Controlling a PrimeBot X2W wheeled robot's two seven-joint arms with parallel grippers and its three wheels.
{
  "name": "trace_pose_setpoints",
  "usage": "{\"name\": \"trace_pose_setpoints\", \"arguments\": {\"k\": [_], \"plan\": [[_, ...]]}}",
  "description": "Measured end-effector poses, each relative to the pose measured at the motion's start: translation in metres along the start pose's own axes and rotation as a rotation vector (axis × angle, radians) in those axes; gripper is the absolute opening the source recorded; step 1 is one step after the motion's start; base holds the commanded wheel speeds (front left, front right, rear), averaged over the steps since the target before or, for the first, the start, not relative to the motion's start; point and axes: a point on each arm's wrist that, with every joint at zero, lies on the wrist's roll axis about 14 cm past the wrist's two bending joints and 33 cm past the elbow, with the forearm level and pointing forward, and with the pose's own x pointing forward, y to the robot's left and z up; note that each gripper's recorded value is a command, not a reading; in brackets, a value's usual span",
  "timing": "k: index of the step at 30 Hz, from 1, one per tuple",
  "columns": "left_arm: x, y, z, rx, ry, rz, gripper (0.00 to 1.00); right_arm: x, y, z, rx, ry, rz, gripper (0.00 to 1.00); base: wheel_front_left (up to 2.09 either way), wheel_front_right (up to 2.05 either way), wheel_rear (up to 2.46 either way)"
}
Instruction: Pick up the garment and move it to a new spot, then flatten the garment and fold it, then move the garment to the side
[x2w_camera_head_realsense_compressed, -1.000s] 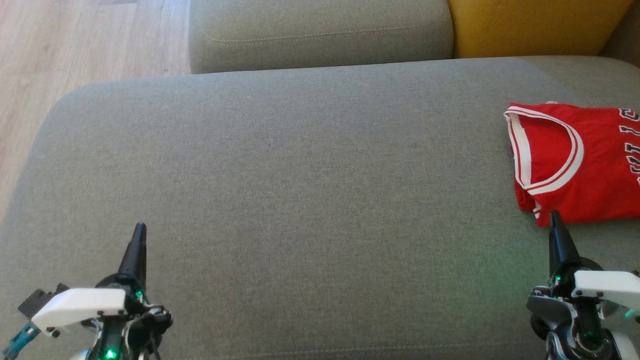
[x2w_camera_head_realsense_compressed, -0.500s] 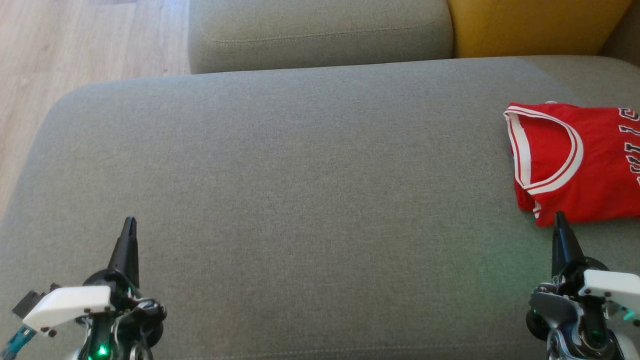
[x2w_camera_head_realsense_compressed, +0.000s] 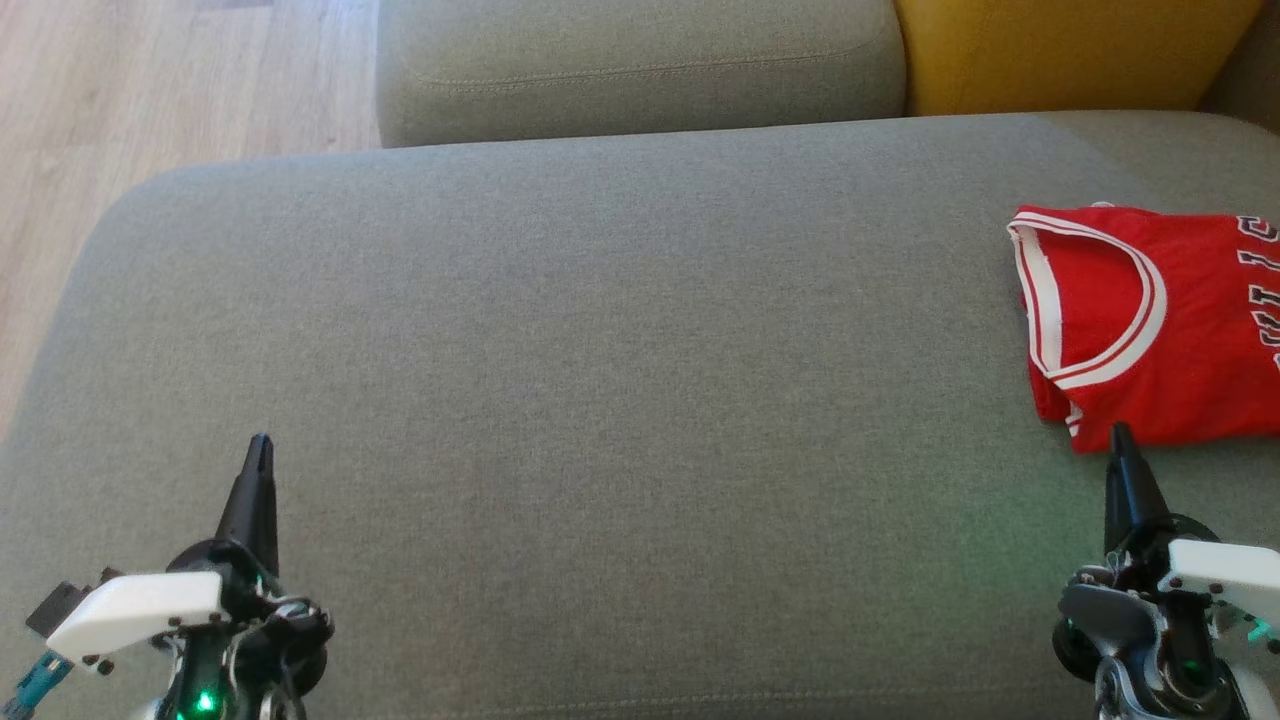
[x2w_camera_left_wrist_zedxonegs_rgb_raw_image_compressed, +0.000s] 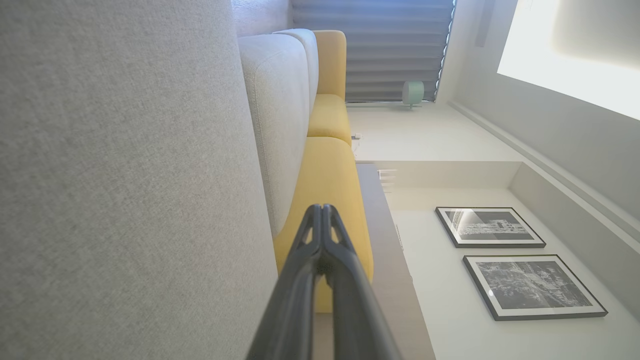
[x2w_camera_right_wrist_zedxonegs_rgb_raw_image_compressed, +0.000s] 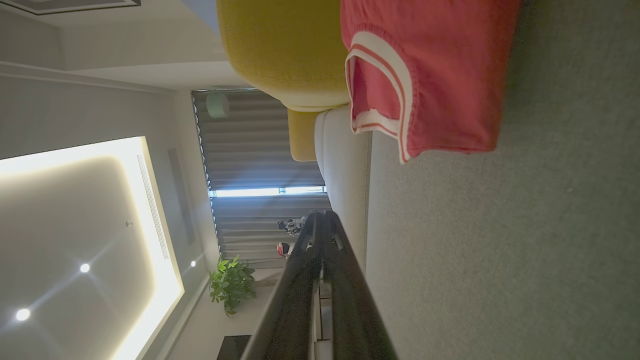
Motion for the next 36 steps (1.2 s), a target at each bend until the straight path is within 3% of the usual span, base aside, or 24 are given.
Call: {"name": "trace_pose_setpoints", "arguments": {"k": [36], "plan": [[0.0000, 0.0001, -0.0006, -0.003, 0.004, 0.000, 0.00, -0.0002, 0.0000, 0.0021, 0.001, -0.006, 0.000, 0.00, 0.00, 0.00, 0.00]]}}
